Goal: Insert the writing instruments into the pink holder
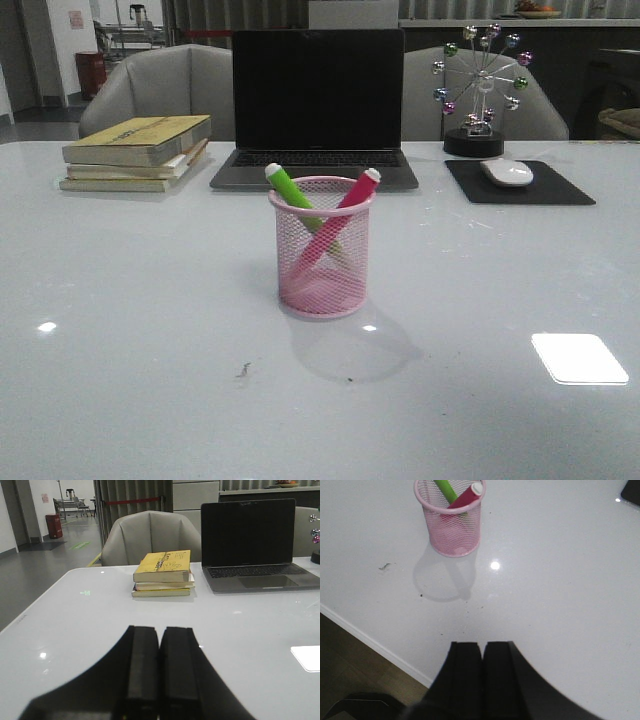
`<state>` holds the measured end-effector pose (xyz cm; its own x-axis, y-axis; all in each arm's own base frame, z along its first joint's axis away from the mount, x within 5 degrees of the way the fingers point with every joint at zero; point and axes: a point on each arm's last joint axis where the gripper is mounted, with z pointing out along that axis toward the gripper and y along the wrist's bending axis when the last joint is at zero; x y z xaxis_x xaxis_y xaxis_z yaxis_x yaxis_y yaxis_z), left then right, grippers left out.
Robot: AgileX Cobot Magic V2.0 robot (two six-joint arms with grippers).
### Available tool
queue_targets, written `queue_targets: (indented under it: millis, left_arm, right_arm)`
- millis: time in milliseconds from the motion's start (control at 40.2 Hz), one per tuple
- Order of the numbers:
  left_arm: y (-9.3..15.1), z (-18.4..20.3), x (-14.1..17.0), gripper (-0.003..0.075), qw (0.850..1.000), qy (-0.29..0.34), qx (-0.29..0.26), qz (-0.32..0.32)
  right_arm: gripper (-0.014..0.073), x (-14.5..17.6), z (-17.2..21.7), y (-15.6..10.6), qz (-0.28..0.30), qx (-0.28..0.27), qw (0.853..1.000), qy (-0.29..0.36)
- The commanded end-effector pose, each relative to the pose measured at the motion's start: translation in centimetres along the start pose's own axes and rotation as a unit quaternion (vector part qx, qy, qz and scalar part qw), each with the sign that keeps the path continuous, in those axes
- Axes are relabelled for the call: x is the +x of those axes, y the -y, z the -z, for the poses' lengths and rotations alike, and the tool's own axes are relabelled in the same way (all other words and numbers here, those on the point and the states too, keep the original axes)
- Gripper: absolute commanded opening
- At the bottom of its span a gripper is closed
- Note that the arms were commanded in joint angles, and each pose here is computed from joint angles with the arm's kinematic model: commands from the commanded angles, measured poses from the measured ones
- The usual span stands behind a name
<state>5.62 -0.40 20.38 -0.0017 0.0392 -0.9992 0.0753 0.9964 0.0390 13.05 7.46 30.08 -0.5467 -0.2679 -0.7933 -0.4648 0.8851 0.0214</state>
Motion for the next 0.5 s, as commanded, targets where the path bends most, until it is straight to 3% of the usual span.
queue_targets:
  millis: [0, 472]
  left_arm:
    - [0.02, 0.2, -0.83, 0.0091, 0.998, 0.057, 0.0, 0.002]
    - [-0.34, 0.24, -1.01, 0.0091, 0.997, 0.067, -0.032, 0.015]
  right_arm:
    - [0.0028, -1.38, 0.61, 0.0, 0.008, 0.001, 0.999, 0.049]
    - [0.0028, -1.38, 0.61, 0.0, 0.008, 0.001, 0.999, 0.049]
